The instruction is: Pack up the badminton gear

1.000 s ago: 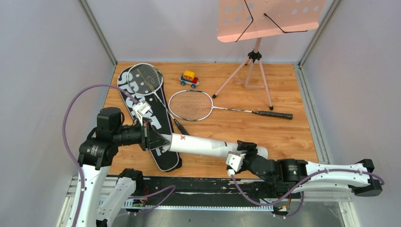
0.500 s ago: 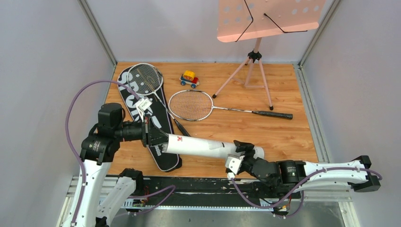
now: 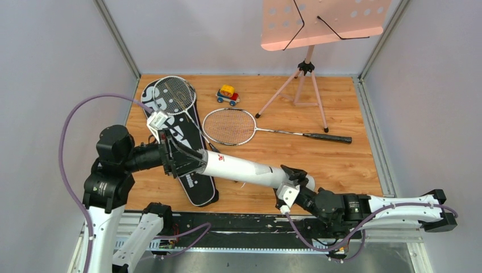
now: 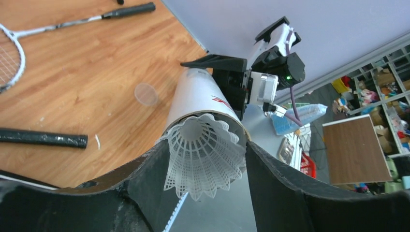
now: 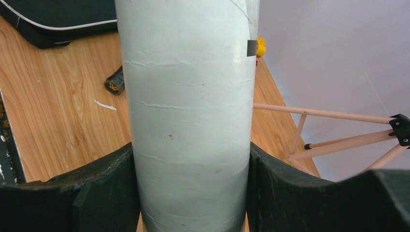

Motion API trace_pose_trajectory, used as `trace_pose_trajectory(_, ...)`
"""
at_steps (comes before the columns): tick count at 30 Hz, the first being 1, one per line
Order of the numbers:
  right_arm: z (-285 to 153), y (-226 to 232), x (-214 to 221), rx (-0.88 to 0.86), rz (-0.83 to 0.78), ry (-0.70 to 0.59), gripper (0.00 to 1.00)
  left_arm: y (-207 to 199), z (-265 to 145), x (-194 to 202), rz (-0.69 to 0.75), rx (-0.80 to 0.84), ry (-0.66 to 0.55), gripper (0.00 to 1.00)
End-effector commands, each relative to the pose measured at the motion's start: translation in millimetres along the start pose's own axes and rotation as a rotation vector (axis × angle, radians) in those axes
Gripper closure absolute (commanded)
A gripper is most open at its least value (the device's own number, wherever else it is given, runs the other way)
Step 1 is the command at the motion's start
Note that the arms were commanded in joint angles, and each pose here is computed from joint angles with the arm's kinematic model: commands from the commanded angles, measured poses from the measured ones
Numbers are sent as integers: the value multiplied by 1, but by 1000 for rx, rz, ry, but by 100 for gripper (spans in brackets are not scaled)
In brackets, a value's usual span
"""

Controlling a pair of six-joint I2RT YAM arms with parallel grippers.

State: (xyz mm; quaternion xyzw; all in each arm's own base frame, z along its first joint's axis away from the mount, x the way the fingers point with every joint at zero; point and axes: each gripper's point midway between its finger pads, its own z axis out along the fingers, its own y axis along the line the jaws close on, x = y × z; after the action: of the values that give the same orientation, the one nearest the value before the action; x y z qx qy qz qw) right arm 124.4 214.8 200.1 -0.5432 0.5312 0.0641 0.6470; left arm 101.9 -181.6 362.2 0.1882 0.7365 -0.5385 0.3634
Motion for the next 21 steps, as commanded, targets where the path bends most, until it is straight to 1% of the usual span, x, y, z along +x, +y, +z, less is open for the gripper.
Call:
trace_pose_trajectory(1, -1, -3, -27, -12, 36, -122, 81, -23, -10, -23, 89, -11, -90, 29)
trace_pose_trajectory(4, -2, -4, -29, -11, 36, -128, 81, -31, -16, -29, 115, -28, -118, 26)
trace_pose_trajectory(7, -2, -3, -31, -18, 38, -136, 81, -25, -21, -34, 127, -103, -146, 22)
trace_pose_trajectory(8, -2, -3, -31, -20, 38, -137, 81, -27, -24, -36, 153, -116, -156, 22)
trace_pose_trajectory(11, -2, -2, -31, -24, 41, -139, 81, -15, -29, -37, 163, -202, -169, 19)
trace_pose_trajectory(13, -2, -1, -31, -26, 45, -143, 81, -9, -32, -36, 185, -247, -162, 18)
trace_pose_trajectory(21, -7, -9, -38, -7, 85, -184, 81, 9, -32, -22, 192, -291, -105, 17)
